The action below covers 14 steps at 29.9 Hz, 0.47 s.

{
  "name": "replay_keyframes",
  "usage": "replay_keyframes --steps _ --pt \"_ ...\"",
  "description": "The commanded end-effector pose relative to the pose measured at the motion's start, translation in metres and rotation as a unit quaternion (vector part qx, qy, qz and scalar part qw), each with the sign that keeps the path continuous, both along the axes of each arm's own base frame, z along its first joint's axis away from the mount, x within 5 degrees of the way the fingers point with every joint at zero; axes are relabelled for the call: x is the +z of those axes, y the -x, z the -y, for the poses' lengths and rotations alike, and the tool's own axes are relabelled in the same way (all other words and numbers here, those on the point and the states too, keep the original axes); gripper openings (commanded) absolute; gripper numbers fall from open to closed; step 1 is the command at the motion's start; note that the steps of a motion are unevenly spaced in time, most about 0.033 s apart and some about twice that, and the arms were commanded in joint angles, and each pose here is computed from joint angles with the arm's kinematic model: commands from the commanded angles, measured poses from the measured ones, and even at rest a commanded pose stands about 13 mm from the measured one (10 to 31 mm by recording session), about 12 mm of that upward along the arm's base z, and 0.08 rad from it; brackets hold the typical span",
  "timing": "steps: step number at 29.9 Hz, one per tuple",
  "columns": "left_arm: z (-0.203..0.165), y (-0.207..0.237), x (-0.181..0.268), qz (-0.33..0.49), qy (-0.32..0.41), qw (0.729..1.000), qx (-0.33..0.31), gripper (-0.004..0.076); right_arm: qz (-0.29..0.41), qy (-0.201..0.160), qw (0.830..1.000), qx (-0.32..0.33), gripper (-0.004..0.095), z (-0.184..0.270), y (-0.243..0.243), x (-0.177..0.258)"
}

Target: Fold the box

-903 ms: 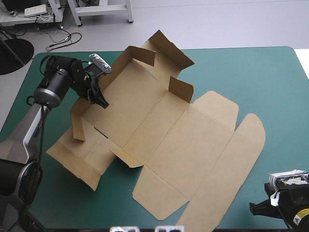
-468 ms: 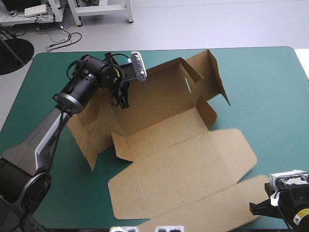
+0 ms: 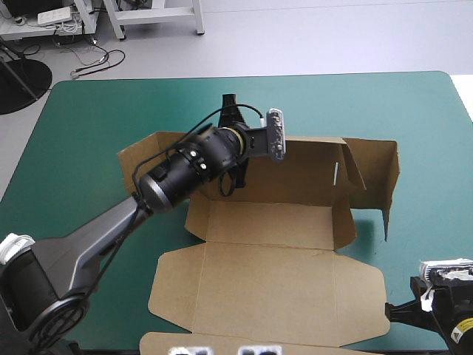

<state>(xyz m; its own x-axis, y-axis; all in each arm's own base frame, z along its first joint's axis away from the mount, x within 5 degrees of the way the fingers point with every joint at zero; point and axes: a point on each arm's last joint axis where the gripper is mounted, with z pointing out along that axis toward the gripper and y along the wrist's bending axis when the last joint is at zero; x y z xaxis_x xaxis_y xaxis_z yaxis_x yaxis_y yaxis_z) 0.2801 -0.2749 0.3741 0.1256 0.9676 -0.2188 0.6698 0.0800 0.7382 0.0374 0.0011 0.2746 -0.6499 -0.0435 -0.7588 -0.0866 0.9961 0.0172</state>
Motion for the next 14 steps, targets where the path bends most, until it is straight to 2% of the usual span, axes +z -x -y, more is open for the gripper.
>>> replay_keyframes --steps 1,9,14 --pt "0.009 0.019 0.016 0.108 0.033 0.994 0.005 -0.0010 0.064 -0.023 0.998 -0.015 -0.0020 0.000 -0.003 0.024" --pt "0.026 0.050 -0.026 0.216 0.051 0.974 0.050 -0.0010 0.135 -0.053 0.988 -0.044 -0.0020 0.005 0.004 0.074" --pt "0.025 0.062 -0.041 0.226 0.057 0.969 0.082 -0.0010 0.157 -0.054 0.985 -0.041 -0.0020 0.003 -0.006 0.118"
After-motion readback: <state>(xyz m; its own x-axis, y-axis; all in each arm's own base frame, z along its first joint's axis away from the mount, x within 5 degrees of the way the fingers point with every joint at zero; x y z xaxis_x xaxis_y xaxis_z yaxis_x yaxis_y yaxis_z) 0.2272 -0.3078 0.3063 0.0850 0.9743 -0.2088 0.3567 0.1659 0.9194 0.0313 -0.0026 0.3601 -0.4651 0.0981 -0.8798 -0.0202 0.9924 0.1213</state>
